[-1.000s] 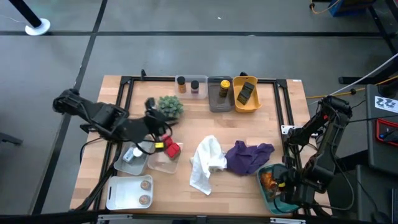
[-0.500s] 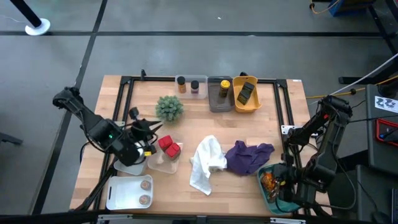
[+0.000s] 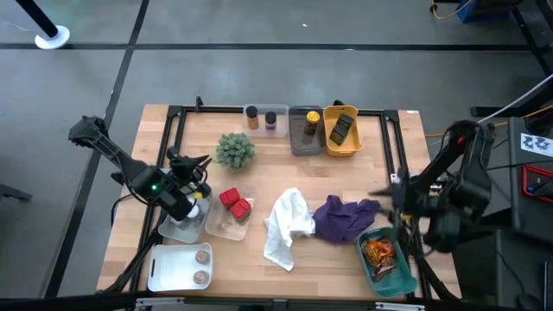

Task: Sort spices by type
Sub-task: Return to Home Position

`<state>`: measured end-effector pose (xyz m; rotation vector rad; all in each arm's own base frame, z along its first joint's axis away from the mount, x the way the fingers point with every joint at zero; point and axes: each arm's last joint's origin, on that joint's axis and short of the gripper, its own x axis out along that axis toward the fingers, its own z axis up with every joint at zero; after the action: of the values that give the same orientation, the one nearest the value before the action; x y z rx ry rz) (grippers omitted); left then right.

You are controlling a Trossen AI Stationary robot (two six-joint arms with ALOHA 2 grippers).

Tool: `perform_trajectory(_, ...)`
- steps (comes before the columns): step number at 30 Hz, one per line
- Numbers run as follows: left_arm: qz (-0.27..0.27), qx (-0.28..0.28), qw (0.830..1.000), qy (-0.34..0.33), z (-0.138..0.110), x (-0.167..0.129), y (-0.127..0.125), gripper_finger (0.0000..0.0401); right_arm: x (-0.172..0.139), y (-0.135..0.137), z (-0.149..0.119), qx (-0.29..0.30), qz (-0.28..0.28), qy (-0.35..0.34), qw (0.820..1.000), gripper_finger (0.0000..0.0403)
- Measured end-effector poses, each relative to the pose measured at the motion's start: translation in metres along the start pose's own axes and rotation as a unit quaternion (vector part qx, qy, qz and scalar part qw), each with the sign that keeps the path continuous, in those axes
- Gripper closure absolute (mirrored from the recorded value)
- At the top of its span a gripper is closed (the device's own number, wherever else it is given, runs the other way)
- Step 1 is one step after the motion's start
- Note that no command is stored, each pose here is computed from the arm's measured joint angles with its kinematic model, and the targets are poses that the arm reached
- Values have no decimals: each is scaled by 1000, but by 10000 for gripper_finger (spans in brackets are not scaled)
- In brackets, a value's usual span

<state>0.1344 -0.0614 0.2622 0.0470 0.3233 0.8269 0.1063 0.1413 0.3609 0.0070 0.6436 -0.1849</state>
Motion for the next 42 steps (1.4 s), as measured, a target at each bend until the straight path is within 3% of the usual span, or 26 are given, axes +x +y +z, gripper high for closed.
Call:
perform_trajectory(5, 1, -52, 998, 22, -15, 4, 1, 356, -14, -32, 24, -7, -28, -66, 997, 237)
perform_trajectory(12, -19, -23, 996, 82, -29, 6, 1, 356, -26, -55, 30, 25, -7, -65, 998, 237)
perform_trajectory(16, -13, -13, 996, 84, -37, 8, 2, 356, -29, -60, 30, -10, -15, -79, 997, 237)
perform_trajectory(21, 20, -27, 999, 13, -40, 10, 6, 356, -41, -83, 29, 15, -12, -108, 994, 237)
perform_trajectory(26, 57, -32, 995, -69, -39, 11, 18, 356, -61, -126, 22, 76, 6, -150, 986, 237)
perform_trajectory(30, 77, -92, 990, -80, -36, 12, 35, 356, -71, -153, 15, 130, 23, -187, 973, 237)
perform_trajectory(36, 67, -156, 984, -61, -30, 11, 45, 356, -58, -141, 7, 102, 22, -229, 968, 237)
perform_trajectory(42, 7, -141, 990, -27, -16, 13, 25, 356, -45, -127, -1, 105, 58, -236, 964, 237)
